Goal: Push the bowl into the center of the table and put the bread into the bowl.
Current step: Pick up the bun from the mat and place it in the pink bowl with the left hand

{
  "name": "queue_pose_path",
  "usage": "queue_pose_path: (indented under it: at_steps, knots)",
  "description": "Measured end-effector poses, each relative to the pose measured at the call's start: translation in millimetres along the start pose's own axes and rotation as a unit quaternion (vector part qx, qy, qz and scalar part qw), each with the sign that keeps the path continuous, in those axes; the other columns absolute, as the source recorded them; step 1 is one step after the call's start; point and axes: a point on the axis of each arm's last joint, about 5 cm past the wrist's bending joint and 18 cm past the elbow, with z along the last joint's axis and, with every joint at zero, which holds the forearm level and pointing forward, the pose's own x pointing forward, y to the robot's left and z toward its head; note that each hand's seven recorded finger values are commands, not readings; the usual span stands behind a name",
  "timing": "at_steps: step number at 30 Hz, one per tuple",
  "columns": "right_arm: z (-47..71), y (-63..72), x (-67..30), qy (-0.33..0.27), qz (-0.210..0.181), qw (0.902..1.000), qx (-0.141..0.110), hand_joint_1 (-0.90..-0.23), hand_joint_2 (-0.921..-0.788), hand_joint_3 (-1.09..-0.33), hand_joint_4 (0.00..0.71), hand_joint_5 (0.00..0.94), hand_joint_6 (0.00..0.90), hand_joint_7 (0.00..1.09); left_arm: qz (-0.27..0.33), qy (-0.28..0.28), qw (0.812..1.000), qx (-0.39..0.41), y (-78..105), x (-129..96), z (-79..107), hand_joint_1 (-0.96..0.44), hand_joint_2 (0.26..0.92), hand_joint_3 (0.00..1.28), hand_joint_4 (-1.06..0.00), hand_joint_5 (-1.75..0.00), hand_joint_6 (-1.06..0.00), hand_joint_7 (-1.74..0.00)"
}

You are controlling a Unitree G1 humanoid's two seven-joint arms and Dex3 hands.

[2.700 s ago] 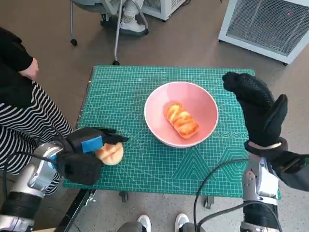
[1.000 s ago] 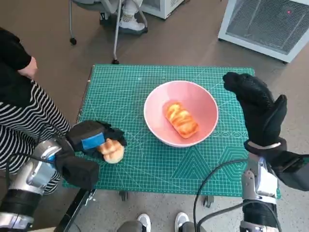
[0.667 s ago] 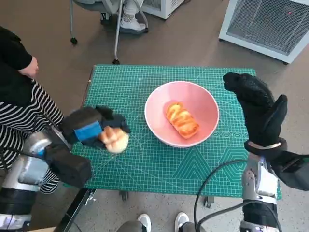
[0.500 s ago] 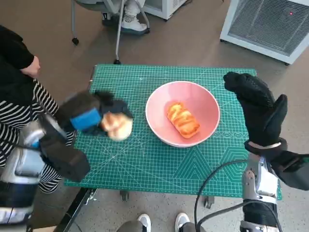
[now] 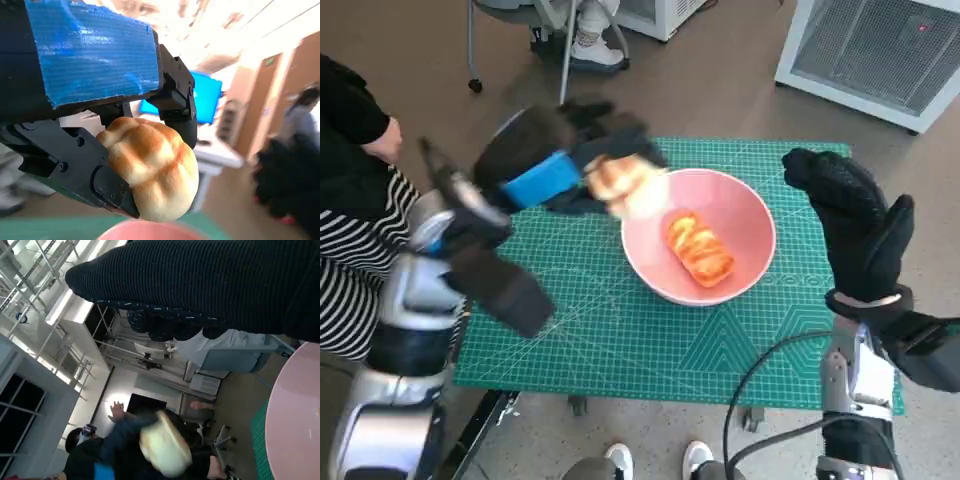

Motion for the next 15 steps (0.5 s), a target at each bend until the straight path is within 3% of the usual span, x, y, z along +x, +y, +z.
queue_pose_path:
  at_steps: [9, 14, 15]
  knots:
    - [1.2, -0.4, -1.1, -0.002, -0.002, 1.0, -0.002, -0.755, -0.921, -0.872, 0.1, 0.001, 0.034, 0.47, -0.072, 0.022, 0.997, -0.026, -28.2, 24, 0.6, 0.0, 0.92, 0.07, -0.7, -1.13, -0.59, -1.22]
    - [2.6, -0.7, -2.1, -0.005, -0.006, 1.0, -0.004, -0.755, -0.921, -0.873, 0.099, 0.0, 0.033, 0.47, -0.118, 0.04, 0.992, -0.033, -41.0, 30, -0.5, 0.0, 0.921, 0.16, -0.61, -1.21, -0.49, -1.34]
    - [2.9, -0.9, -2.4, -0.005, -0.007, 1.0, -0.005, -0.755, -0.921, -0.873, 0.101, 0.001, 0.033, 0.47, -0.125, 0.044, 0.991, -0.034, -42.8, 31, -0.7, -0.03, 0.869, 0.15, -0.52, -0.96, -0.42, -1.11]
